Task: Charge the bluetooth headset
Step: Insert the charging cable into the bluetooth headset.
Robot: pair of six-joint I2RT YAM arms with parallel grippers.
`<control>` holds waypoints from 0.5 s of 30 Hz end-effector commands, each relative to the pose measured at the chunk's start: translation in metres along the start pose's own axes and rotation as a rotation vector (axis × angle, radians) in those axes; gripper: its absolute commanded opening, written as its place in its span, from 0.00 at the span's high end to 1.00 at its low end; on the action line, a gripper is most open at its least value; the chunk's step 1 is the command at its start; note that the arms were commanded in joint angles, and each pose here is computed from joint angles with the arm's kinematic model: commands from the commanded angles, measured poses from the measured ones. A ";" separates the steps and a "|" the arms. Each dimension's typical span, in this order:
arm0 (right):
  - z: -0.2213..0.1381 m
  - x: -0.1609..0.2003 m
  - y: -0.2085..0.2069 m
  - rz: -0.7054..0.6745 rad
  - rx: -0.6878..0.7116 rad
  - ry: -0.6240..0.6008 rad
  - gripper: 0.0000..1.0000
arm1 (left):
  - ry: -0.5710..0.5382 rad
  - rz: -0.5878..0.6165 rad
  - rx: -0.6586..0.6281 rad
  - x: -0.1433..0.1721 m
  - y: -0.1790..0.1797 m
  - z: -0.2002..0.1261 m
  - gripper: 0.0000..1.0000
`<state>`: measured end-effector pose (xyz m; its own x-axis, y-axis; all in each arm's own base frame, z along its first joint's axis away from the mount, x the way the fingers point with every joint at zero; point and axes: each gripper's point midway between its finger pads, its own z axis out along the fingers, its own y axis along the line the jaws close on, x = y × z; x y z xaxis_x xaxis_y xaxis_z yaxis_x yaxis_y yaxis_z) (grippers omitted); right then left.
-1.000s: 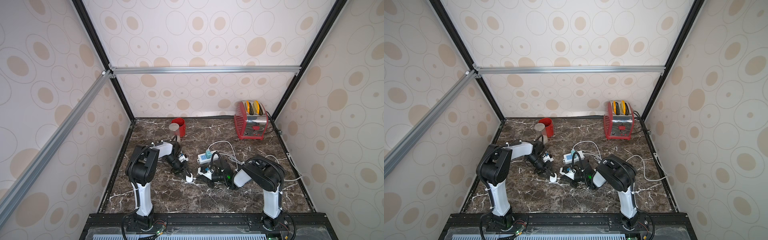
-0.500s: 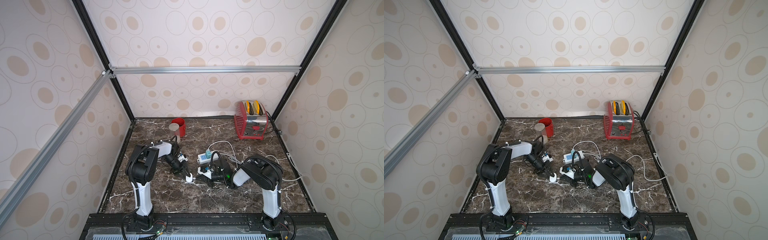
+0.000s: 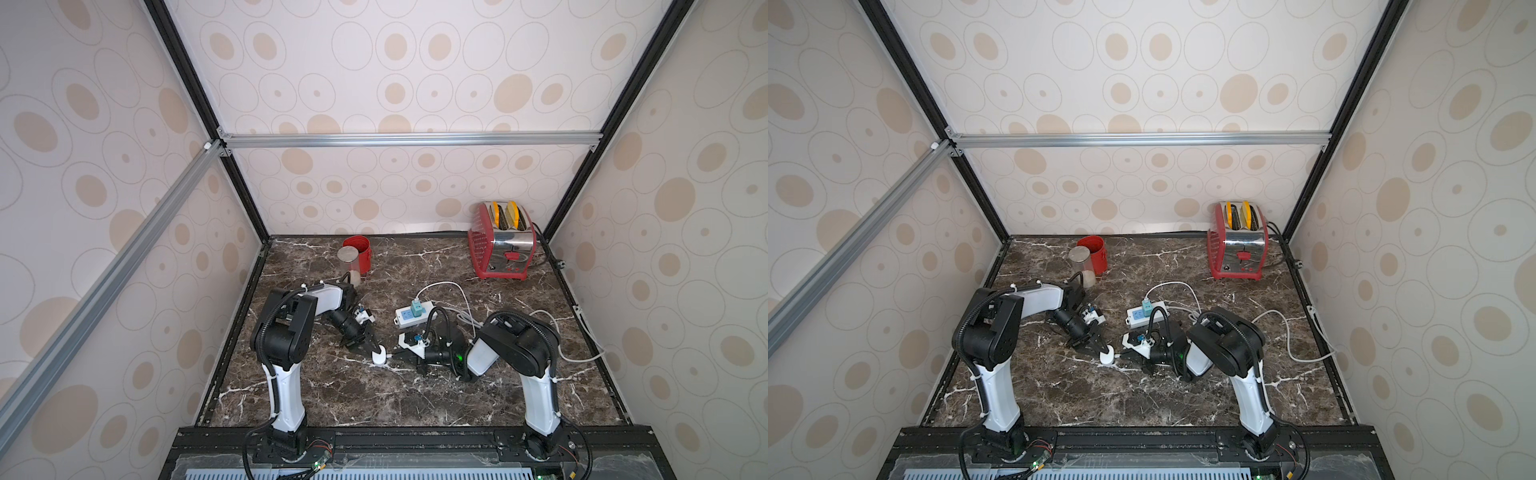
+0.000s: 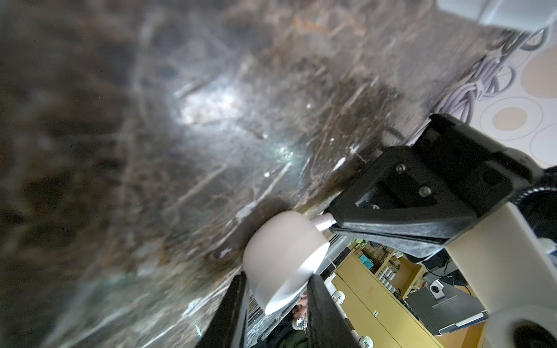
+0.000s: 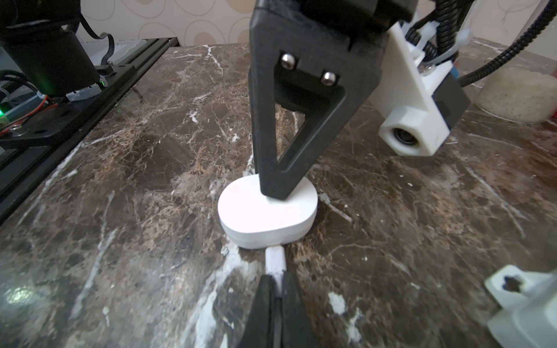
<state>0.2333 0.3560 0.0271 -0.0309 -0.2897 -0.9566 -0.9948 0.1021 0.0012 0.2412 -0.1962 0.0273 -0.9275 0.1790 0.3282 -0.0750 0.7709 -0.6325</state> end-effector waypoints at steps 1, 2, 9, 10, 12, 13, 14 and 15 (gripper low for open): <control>0.000 -0.006 -0.004 -0.025 0.013 -0.044 1.00 | 0.024 0.007 -0.080 -0.004 0.023 0.024 0.71; 0.000 -0.005 -0.003 -0.020 0.007 -0.035 1.00 | 0.028 0.006 -0.089 -0.004 0.024 0.024 0.72; -0.007 0.012 0.005 0.008 -0.001 0.036 1.00 | 0.044 0.006 -0.124 -0.002 0.028 0.022 0.78; -0.007 0.014 0.006 0.011 0.000 0.047 1.00 | 0.043 0.003 -0.129 -0.002 0.029 0.022 0.79; -0.009 0.018 0.008 0.013 -0.002 0.067 1.00 | 0.046 -0.003 -0.133 -0.002 0.031 0.023 0.80; -0.010 0.020 0.008 0.013 -0.003 0.077 1.00 | 0.044 -0.006 -0.132 -0.003 0.031 0.023 0.80; -0.011 0.022 0.010 0.016 -0.008 0.090 1.00 | 0.044 -0.007 -0.128 -0.003 0.030 0.023 0.80; -0.011 0.023 0.011 0.017 -0.010 0.100 1.00 | 0.043 -0.007 -0.128 -0.003 0.030 0.023 0.80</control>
<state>0.2301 0.3487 0.0244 -0.0326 -0.3169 -0.9479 -0.9942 0.1080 -0.0019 0.2392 -0.1974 0.0284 -0.9192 0.1816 0.3495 -0.0891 0.7685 -0.6336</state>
